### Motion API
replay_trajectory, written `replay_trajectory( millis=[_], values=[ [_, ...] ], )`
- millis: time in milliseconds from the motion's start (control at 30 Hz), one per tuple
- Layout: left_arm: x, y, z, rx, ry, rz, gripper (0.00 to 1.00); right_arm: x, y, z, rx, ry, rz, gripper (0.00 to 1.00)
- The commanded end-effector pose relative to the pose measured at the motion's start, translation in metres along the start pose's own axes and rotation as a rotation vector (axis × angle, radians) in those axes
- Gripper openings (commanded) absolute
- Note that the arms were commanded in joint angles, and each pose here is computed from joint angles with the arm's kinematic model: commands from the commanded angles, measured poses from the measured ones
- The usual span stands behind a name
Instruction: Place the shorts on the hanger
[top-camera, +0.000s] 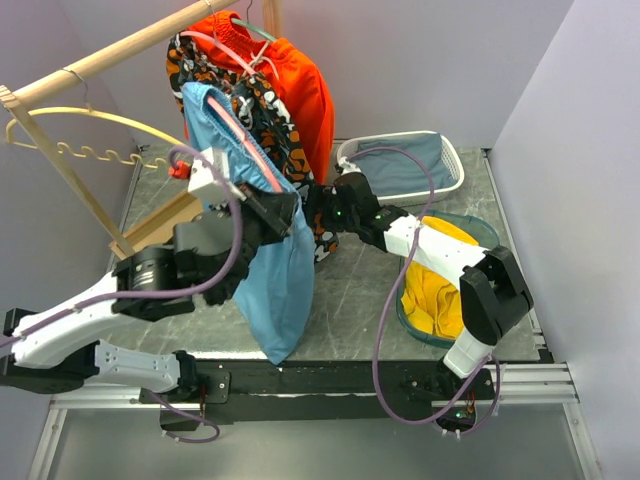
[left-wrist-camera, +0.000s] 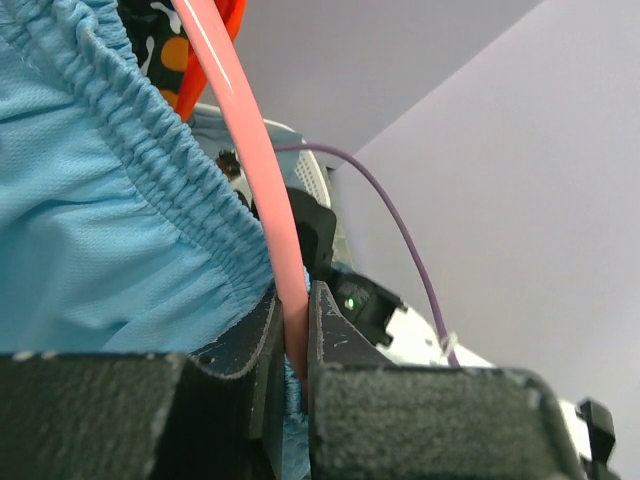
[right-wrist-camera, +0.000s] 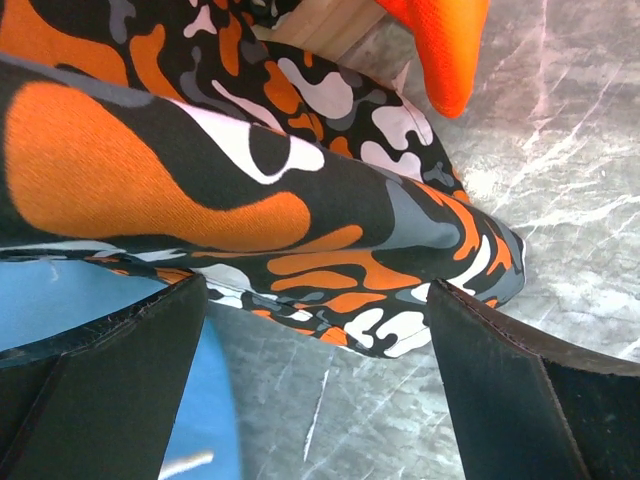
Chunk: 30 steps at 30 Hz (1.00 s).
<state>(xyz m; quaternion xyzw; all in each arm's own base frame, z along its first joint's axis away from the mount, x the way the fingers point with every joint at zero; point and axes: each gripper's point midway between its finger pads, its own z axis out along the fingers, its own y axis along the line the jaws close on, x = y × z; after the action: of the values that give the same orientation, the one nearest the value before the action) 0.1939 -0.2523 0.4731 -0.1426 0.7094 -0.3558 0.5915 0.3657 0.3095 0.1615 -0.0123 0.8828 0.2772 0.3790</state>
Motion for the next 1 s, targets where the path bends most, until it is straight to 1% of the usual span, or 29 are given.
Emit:
replay_trajectory(
  millis=[0,67,133,267,500,767,967],
  values=[
    [-0.041,-0.016,0.024,0.02,-0.097,-0.114,0.01,-0.018,0.013,-0.019,-0.037,-0.071,0.003,0.97],
    [-0.036,-0.013,0.039,0.001,-0.097,-0.119,0.01,-0.015,0.012,-0.022,-0.037,-0.069,0.002,0.97],
    [-0.041,-0.009,0.051,-0.026,-0.13,-0.121,0.01,-0.014,0.01,-0.025,-0.036,-0.069,0.003,0.97],
    [-0.061,0.004,0.069,-0.061,-0.194,-0.154,0.01,-0.01,0.008,-0.031,-0.04,-0.069,0.005,0.97],
    [-0.093,-0.004,0.089,-0.074,-0.273,-0.167,0.01,-0.002,0.004,-0.037,-0.04,-0.053,0.0,0.97],
    [-0.123,0.011,0.113,-0.077,-0.322,-0.188,0.01,0.0,0.002,-0.058,-0.047,-0.062,-0.013,0.97],
    [-0.135,0.027,0.13,-0.082,-0.325,-0.214,0.01,-0.002,0.006,-0.074,-0.056,-0.072,-0.021,0.97]
  ],
)
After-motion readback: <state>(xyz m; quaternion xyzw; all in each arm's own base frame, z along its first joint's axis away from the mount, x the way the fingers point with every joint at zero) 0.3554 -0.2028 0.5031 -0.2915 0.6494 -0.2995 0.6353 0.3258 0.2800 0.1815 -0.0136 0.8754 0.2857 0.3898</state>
